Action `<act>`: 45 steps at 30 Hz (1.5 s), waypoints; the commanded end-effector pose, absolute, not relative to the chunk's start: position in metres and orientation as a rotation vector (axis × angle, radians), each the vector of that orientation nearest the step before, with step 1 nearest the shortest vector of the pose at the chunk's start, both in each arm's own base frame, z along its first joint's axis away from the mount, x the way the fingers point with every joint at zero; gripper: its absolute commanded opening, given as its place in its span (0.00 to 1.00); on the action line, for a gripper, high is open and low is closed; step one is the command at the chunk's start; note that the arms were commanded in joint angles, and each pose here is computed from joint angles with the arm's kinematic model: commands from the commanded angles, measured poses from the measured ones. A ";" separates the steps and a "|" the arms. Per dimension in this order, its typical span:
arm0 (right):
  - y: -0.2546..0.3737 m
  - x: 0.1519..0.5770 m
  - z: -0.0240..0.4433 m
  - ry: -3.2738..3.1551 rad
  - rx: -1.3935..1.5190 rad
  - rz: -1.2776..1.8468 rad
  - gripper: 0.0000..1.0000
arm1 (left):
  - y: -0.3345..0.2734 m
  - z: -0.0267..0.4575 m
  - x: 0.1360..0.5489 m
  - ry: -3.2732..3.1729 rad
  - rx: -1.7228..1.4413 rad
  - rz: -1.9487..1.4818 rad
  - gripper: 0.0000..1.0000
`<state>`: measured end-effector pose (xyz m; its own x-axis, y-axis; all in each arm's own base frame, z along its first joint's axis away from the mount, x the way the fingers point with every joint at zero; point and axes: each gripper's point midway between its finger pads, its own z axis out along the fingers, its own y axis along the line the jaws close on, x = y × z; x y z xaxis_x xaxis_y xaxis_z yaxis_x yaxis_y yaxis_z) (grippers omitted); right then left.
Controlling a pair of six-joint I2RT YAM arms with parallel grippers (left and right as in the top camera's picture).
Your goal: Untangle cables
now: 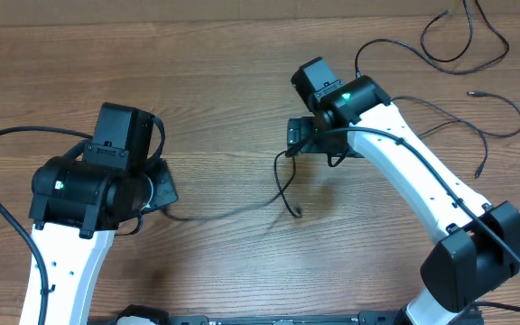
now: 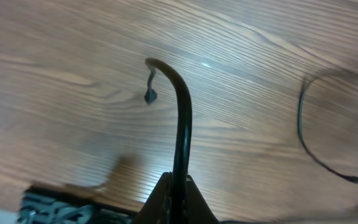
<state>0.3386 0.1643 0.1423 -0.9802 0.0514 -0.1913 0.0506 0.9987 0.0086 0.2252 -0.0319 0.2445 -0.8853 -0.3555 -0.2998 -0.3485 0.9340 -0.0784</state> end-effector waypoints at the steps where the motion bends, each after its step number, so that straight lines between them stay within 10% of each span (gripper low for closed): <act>1: 0.148 0.343 0.142 2.943 0.141 -0.032 1.00 | -0.014 0.254 0.231 2.689 -0.622 0.078 0.04; 45: 0.167 0.308 0.139 3.125 0.013 0.202 1.00 | -0.069 0.220 0.207 3.072 -0.439 -0.236 0.05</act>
<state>0.3079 0.1645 0.1393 -0.9998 0.0182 -0.0057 0.0174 0.9930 0.1166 0.2041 -0.0660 0.2159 -0.9555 -0.2951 0.0013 -0.2924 0.9464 -0.1373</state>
